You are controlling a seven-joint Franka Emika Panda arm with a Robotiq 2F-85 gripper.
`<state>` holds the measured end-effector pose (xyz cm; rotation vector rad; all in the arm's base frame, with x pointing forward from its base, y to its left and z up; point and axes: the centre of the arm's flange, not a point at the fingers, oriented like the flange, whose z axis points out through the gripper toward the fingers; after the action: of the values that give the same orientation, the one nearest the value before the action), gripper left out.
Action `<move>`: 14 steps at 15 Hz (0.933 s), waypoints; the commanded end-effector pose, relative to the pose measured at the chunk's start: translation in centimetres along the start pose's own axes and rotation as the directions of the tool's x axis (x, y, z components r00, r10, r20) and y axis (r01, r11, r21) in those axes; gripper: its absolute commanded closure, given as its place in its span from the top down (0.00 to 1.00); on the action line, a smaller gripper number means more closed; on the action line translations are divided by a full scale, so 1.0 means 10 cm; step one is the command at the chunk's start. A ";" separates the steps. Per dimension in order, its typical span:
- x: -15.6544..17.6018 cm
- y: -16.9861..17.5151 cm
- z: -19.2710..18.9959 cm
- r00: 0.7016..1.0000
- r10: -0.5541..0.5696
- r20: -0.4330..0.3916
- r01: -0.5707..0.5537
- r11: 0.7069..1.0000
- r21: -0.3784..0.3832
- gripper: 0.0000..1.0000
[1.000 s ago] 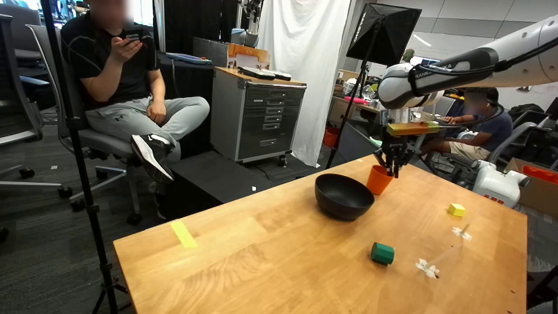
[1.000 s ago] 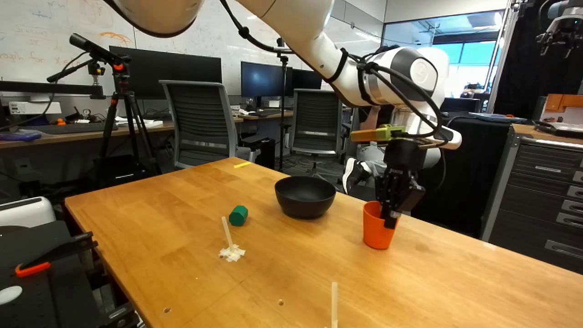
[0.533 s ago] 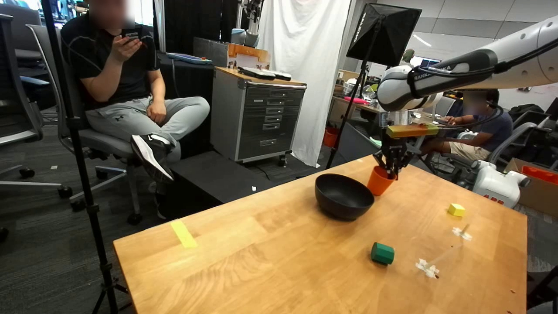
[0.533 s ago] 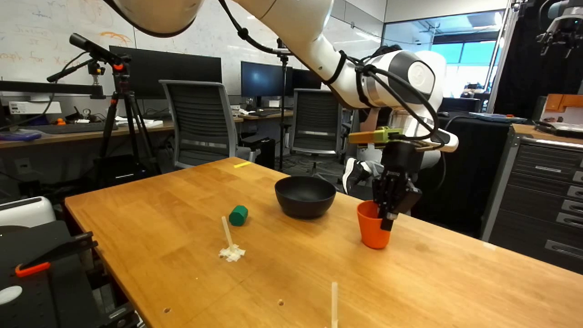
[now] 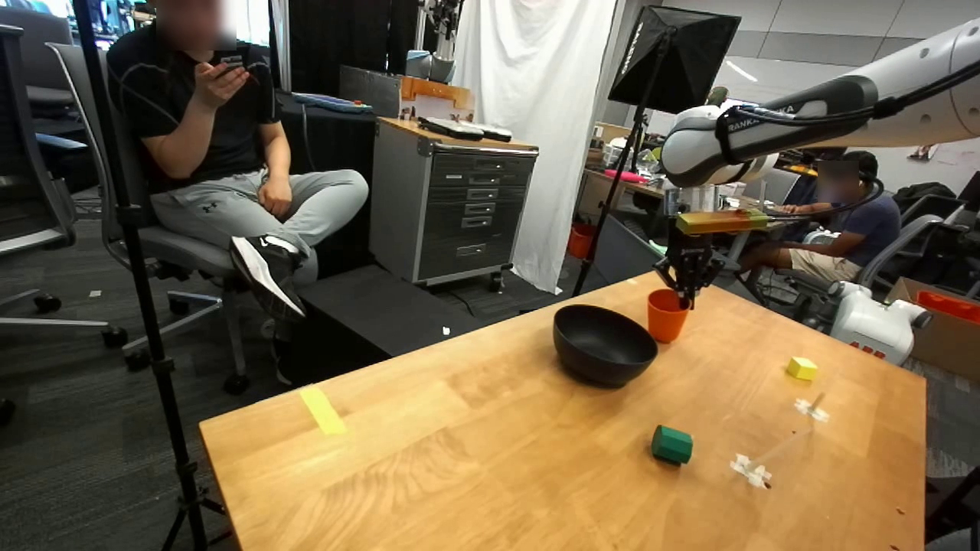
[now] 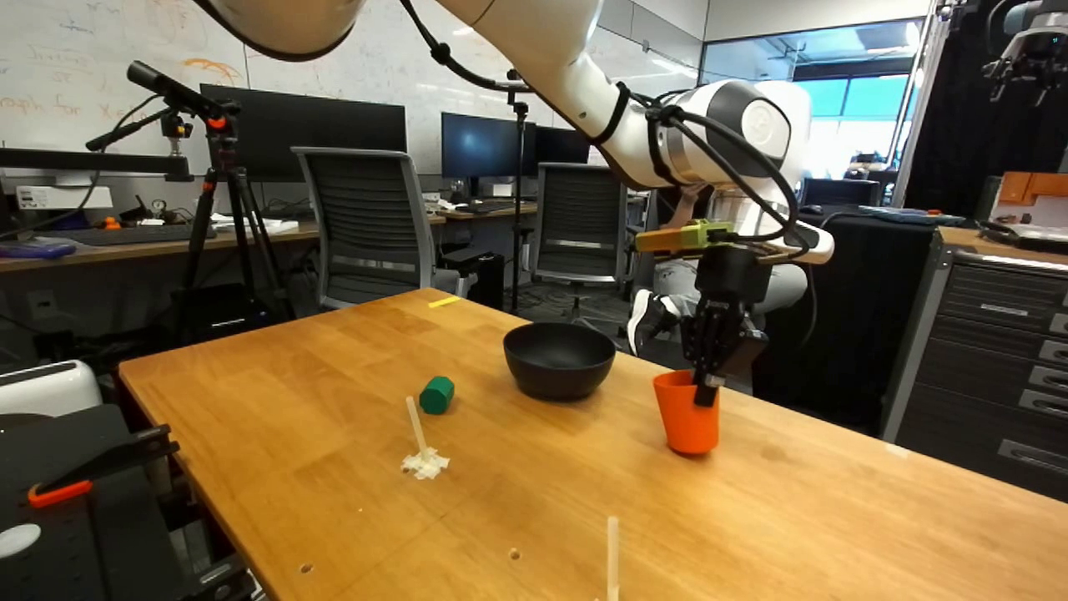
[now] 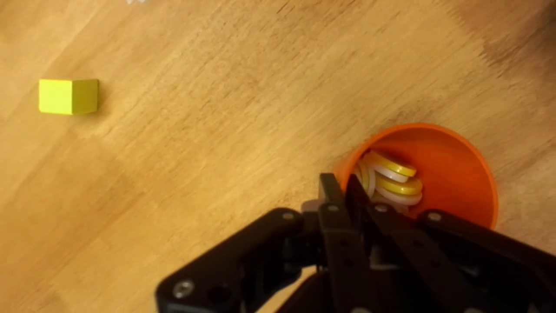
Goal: Pour the contents in the cup into the bowl
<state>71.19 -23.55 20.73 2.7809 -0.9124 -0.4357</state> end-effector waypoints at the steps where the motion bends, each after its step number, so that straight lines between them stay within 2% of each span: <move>1: -0.16 0.02 -0.07 1.000 0.002 -0.025 -0.003 1.000 -0.018 0.06; 9: -0.44 0.08 -0.52 0.993 0.009 -0.117 -0.005 0.999 0.031 0.05; 14: -0.68 0.09 -0.78 0.979 0.029 -0.203 -0.025 0.999 0.022 0.04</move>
<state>71.56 -21.59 27.67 2.8116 -0.9059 -0.2001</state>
